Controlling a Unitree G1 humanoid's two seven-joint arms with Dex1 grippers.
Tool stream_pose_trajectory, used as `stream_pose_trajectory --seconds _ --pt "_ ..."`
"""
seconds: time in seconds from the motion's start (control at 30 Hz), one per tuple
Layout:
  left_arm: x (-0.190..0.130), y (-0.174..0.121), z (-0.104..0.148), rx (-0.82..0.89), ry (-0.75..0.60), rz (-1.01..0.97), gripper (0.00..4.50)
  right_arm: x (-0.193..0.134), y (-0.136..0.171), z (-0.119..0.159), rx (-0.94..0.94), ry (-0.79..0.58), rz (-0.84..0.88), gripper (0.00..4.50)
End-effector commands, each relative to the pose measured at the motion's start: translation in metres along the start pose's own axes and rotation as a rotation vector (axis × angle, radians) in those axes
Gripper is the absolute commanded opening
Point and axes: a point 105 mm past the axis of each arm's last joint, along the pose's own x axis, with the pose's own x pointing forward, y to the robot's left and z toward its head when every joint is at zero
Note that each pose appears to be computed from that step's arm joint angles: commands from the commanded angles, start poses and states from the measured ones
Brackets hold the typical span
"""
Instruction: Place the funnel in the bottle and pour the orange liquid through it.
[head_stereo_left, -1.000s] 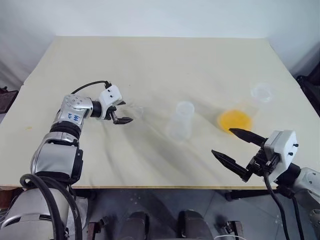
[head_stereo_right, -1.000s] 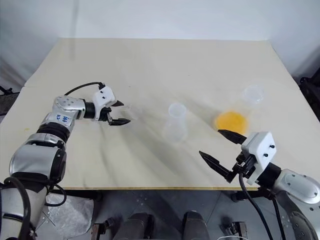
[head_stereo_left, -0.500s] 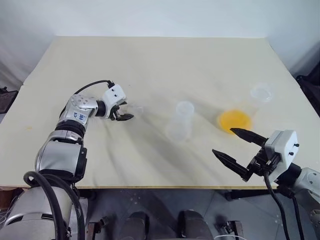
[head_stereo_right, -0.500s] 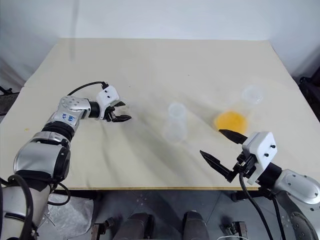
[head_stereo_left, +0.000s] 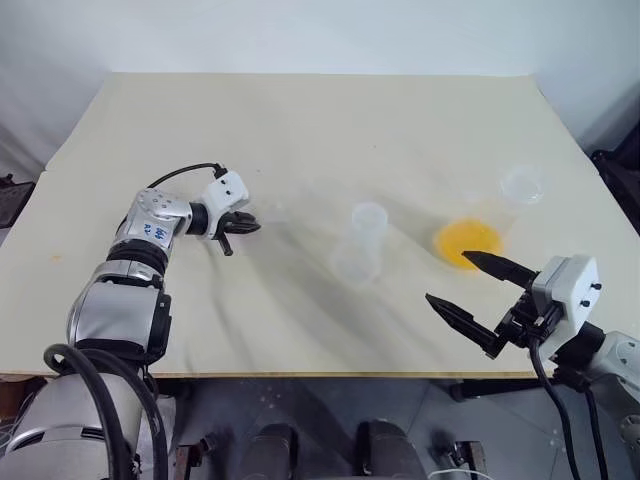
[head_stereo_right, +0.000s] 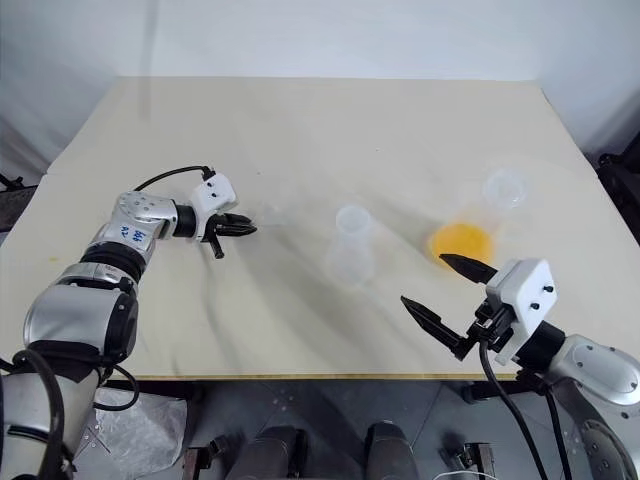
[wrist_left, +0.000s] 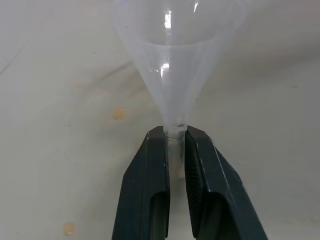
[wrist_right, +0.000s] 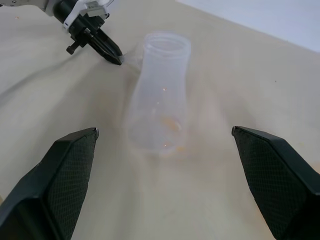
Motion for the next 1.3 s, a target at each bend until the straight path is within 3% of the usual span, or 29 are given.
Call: stream_pose_trajectory --seconds 0.03,0.3,0.4,0.6,0.8,1.27,1.3 --pt "-0.014 0.011 0.016 -0.009 -0.082 0.025 0.12 0.0 -0.003 0.008 -0.038 -0.024 -0.002 4.5" --pt "-0.043 0.024 0.054 -0.165 -0.421 0.01 0.12 0.002 -0.006 0.01 -0.043 -0.033 0.006 4.5" --pt "-0.05 0.019 0.052 -0.195 -0.457 -0.052 0.12 0.004 -0.008 0.01 -0.045 -0.036 0.015 4.5" --pt "-0.047 -0.008 0.017 -0.147 -0.245 -0.229 0.12 0.009 -0.012 0.01 -0.049 -0.037 0.042 4.5" --pt "-0.049 -0.025 -0.001 -0.094 -0.102 -0.328 0.12 0.012 -0.011 0.01 -0.049 -0.042 0.058 4.5" --pt "-0.051 -0.067 -0.022 -0.021 0.074 -0.413 0.12 0.013 -0.007 0.008 -0.037 -0.039 0.086 4.5" --pt "-0.051 -0.067 -0.023 -0.005 0.087 -0.405 0.47 0.013 -0.007 0.008 -0.037 -0.04 0.088 4.5"
